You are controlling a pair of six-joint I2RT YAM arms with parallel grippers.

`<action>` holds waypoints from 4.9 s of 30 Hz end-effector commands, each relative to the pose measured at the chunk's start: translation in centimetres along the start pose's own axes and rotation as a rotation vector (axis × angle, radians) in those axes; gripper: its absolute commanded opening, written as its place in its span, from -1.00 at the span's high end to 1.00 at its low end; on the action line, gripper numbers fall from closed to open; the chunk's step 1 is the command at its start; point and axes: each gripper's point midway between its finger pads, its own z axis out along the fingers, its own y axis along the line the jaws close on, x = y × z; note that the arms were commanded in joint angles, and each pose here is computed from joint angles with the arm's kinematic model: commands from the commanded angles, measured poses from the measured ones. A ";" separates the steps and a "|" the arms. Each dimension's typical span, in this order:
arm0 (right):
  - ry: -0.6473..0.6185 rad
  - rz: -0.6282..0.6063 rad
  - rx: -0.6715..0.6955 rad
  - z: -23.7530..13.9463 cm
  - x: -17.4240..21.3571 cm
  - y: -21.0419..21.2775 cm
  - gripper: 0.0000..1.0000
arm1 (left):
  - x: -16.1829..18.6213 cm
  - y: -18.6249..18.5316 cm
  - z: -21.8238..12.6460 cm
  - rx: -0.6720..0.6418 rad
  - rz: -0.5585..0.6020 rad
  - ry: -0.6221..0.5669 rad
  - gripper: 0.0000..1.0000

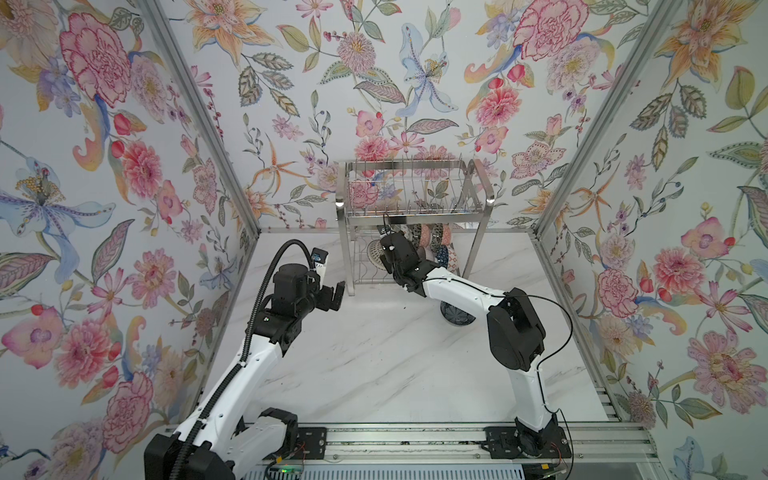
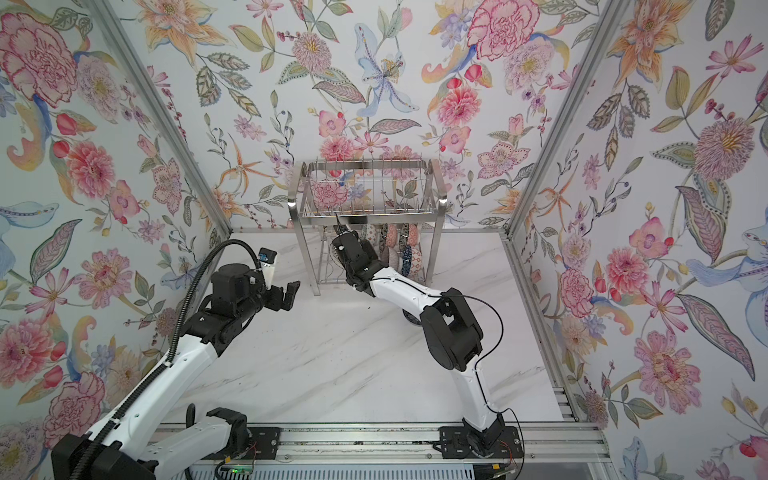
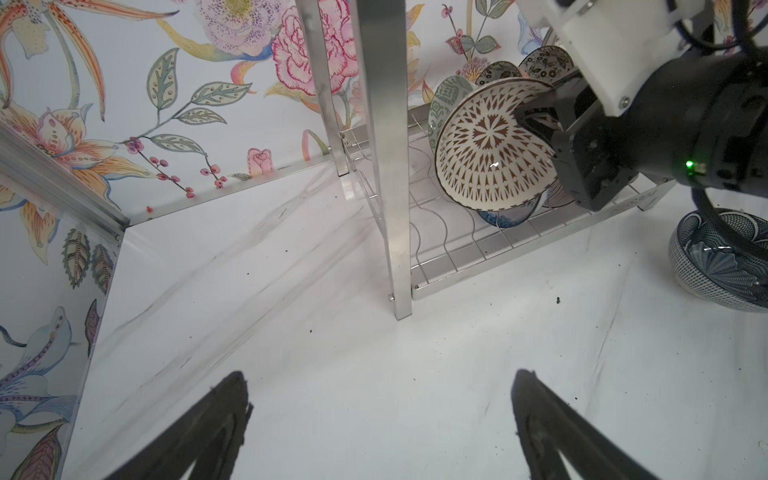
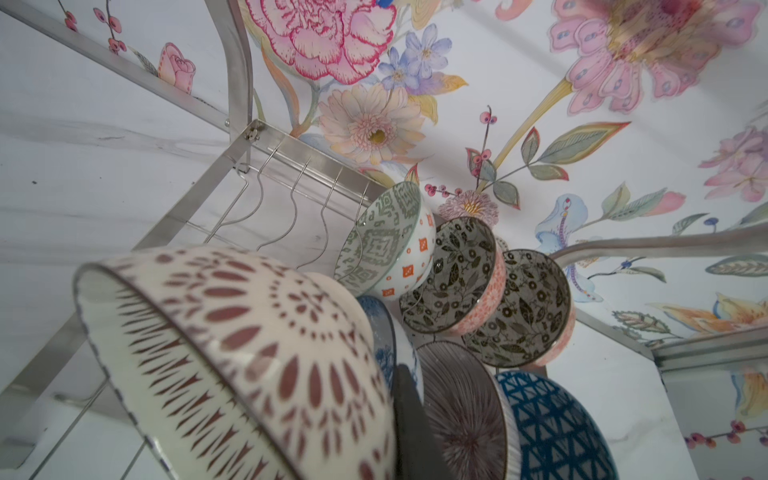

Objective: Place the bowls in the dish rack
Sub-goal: 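Carry brown-and-white bowl into the rack with right gripper, then lower brown-and-white bowl into a rack slot and open right gripper, then withdraw right gripper from rack while left gripper moves toward dark blue-grey bowl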

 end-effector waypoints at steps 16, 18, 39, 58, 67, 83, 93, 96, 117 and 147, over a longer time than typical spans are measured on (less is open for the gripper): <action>-0.209 -0.061 0.366 7.8 -4.8 -1.9 1.00 | -0.9 0.8 -0.8 -0.009 0.009 -0.019 -0.99; -0.213 -0.064 0.401 8.6 -4.6 -1.9 1.00 | -0.8 0.9 -0.8 -0.011 0.008 -0.018 -0.99; -0.280 -0.034 0.363 13.7 -2.6 -0.4 1.00 | -0.2 1.1 -0.9 -0.002 -0.008 -0.023 -0.99; -0.201 -0.136 0.317 15.1 0.3 1.7 0.98 | -0.4 1.4 -1.1 0.007 -0.027 -0.040 -0.99; -0.172 -0.213 0.350 14.8 0.4 1.7 0.81 | -0.4 1.3 -1.2 0.013 -0.029 -0.046 -0.99; -0.193 -0.284 0.328 14.0 -0.4 3.2 0.39 | -0.5 1.2 -1.3 0.019 -0.035 -0.053 -0.99; -0.205 -0.288 0.318 13.2 -1.3 3.5 0.02 | -0.3 1.2 -1.3 0.020 -0.038 -0.048 -0.99; -0.199 -0.292 0.318 12.9 -1.5 3.2 -0.13 | -0.3 1.3 -1.3 0.019 -0.038 -0.049 -0.99; -0.250 -0.214 0.115 7.1 -5.8 2.6 -0.98 | -0.3 0.9 -1.4 0.040 -0.045 -0.054 -0.99; -0.265 -0.178 -0.172 -8.9 0.6 0.8 -0.98 | -1.1 0.3 -2.2 0.006 -0.038 -0.035 -0.99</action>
